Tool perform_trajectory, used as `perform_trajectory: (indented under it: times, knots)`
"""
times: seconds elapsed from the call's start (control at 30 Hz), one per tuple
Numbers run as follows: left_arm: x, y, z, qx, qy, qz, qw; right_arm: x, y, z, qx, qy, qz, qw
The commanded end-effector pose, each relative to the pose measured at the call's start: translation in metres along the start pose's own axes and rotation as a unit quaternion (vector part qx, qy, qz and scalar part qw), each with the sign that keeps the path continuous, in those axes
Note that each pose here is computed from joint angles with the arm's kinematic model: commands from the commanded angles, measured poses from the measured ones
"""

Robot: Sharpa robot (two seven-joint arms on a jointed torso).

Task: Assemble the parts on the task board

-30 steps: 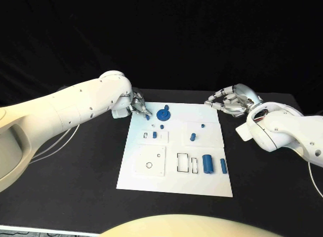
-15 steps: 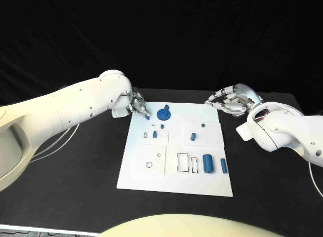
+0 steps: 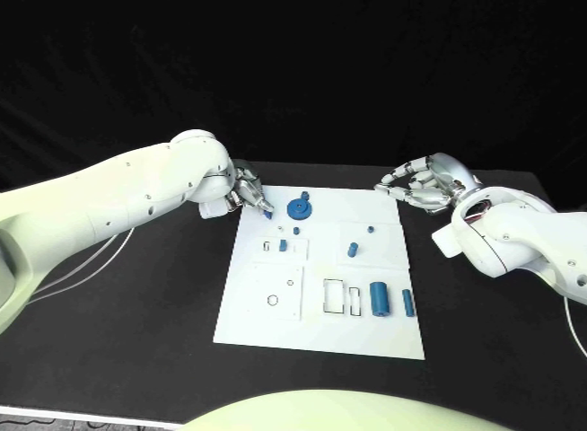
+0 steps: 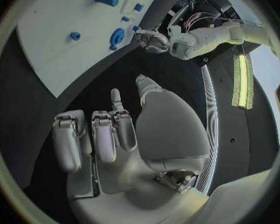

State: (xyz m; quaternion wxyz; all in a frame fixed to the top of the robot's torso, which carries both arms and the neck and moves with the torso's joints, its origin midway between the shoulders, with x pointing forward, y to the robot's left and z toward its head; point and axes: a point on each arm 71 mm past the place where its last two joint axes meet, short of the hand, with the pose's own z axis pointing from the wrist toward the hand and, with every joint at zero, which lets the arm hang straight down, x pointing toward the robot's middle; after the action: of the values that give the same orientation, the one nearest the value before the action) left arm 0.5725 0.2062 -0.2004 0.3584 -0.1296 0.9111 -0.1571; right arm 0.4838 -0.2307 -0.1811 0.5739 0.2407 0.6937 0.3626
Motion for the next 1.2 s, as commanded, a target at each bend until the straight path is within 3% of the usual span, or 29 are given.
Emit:
perform_trajectory:
  times: [0.03, 0.3, 0.6, 0.87, 1.2]
  knots:
    - [0.0009, -0.0045, -0.0064, 0.044, -0.01, -0.052, 0.998, 0.0, 0.001, 0.0, -0.007, -0.001, -0.003, 1.0]
    - [0.0089, -0.0001, -0.0309, 0.078, -0.026, -0.058, 0.995, -0.003, -0.001, -0.001, -0.006, -0.004, -0.004, 1.0]
    - [0.023, -0.0008, -0.0505, 0.099, -0.068, 0.017, 0.993, -0.004, -0.002, -0.002, -0.005, -0.005, -0.004, 1.0]
    - [0.0418, 0.0038, -0.0543, 0.097, -0.098, 0.053, 0.989, -0.005, -0.003, -0.003, -0.004, -0.006, -0.004, 1.0]
    - [0.0568, 0.0065, -0.0523, 0.095, -0.095, 0.068, 0.989, -0.005, -0.005, -0.003, -0.003, -0.006, -0.004, 1.0]
